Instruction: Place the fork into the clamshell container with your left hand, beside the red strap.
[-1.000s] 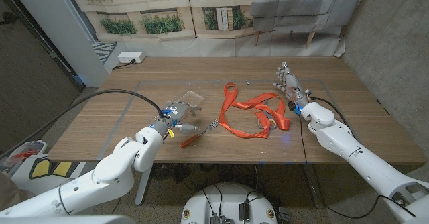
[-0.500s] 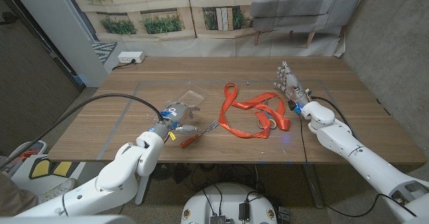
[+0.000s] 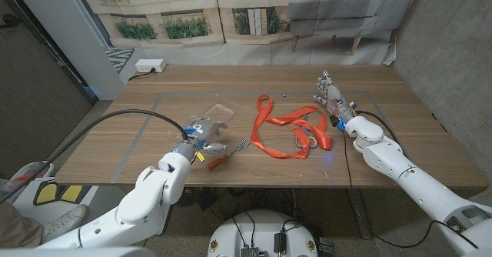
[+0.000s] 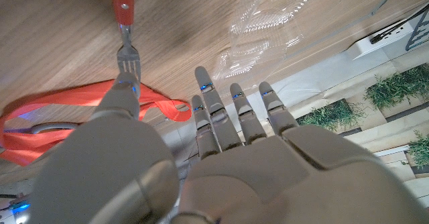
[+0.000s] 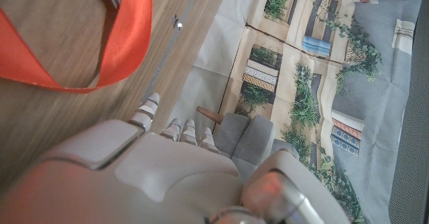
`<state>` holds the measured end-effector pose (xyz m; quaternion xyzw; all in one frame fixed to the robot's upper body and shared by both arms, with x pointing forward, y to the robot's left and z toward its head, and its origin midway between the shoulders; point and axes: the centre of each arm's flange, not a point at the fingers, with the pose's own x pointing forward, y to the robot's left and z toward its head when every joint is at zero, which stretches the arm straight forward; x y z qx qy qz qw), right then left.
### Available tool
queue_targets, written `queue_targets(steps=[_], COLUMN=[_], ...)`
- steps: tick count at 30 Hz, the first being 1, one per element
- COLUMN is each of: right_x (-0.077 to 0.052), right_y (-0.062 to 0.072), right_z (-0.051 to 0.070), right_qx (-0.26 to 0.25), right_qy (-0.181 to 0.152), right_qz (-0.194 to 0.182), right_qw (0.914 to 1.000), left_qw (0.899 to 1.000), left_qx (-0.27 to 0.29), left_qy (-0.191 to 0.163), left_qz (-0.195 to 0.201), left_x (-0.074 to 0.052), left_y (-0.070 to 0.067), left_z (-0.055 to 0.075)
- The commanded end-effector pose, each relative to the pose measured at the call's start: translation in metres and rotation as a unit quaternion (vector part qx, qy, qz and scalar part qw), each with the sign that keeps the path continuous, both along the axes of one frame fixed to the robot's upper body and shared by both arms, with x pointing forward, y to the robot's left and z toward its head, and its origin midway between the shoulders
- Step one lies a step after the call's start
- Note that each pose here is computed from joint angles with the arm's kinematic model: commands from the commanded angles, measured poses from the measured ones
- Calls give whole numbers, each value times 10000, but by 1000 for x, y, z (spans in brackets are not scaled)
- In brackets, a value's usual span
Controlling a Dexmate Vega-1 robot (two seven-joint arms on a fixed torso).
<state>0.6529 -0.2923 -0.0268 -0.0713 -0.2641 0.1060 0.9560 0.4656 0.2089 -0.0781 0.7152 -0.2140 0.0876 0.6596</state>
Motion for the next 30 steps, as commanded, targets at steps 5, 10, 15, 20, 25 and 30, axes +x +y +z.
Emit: queue_targets(steps=[5, 10, 15, 20, 25, 30], right_x=[2, 2, 1, 2, 3, 4], right_y=[-2, -2, -2, -2, -1, -1], right_z=[0, -2, -2, -1, 0, 1], right_qx=[21, 36, 38, 76, 32, 80], right_qy=[-63, -62, -85, -117, -118, -115], right_qz=[-2, -15, -22, -11, -10, -17], right_qw=[10000, 10000, 10000, 9999, 9999, 9999], left_qw=[9996, 9994, 9992, 9993, 9991, 9991], left_qx=[32, 23, 13, 32, 12, 15], left_qy=[213, 242, 294, 305, 371, 390], left_qz=[181, 227, 252, 221, 212, 174], left_x=[4, 5, 6, 7, 9, 9], left_y=[0, 0, 0, -1, -1, -1], left_z=[-7, -10, -11, -12, -12, -10])
